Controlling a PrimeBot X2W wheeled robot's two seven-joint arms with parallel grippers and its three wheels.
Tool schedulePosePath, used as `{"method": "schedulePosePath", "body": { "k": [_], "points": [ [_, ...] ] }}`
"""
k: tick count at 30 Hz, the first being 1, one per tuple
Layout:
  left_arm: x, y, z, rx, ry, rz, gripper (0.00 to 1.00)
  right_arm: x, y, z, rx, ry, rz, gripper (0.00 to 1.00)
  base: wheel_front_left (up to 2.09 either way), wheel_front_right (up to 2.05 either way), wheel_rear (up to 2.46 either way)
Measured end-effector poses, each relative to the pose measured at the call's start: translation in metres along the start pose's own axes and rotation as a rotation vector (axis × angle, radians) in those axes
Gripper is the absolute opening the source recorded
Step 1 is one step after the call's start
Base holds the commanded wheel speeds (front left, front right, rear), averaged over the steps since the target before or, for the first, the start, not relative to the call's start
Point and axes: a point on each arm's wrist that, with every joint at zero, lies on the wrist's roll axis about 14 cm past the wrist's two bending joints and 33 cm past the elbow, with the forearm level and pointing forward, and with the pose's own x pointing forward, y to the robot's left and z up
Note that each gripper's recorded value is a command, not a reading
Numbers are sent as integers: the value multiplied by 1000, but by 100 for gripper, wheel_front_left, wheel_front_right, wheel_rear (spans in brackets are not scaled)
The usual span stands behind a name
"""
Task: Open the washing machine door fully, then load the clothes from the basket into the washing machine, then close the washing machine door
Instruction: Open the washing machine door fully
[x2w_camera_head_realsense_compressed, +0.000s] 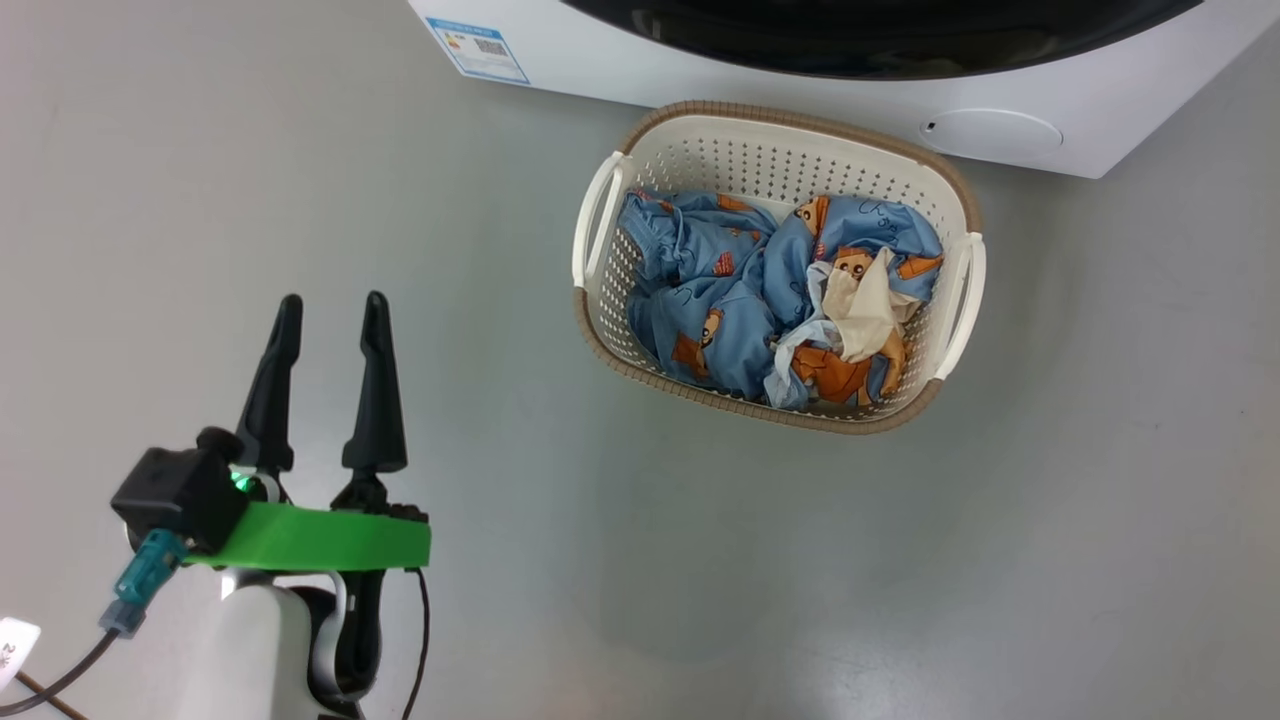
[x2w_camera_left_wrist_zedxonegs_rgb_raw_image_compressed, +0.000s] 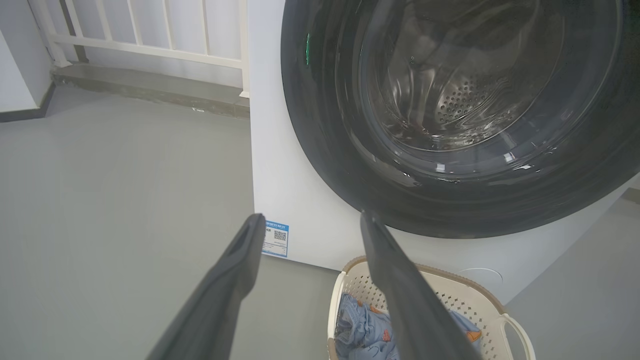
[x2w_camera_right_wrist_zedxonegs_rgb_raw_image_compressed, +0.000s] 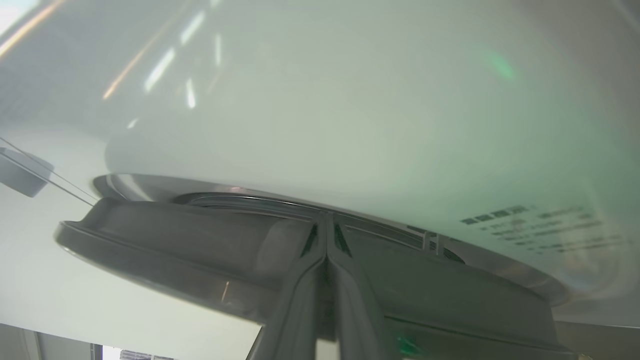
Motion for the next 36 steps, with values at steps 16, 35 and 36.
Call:
{"method": "schedulePosePath", "body": {
  "k": [16, 35, 36],
  "points": [
    [-5, 1, 15, -10, -36, 6, 100, -7, 9, -24, 8, 82, -5, 0, 0, 0, 0],
    [-48, 14, 37, 7, -81, 54, 100, -65, 39, -106, 57, 287, 5, 0, 0, 0, 0],
    [-50, 15, 38, 5, -85, 58, 100, -68, 41, -108, 57, 292, 10, 0, 0, 0, 0]
  ]
}}
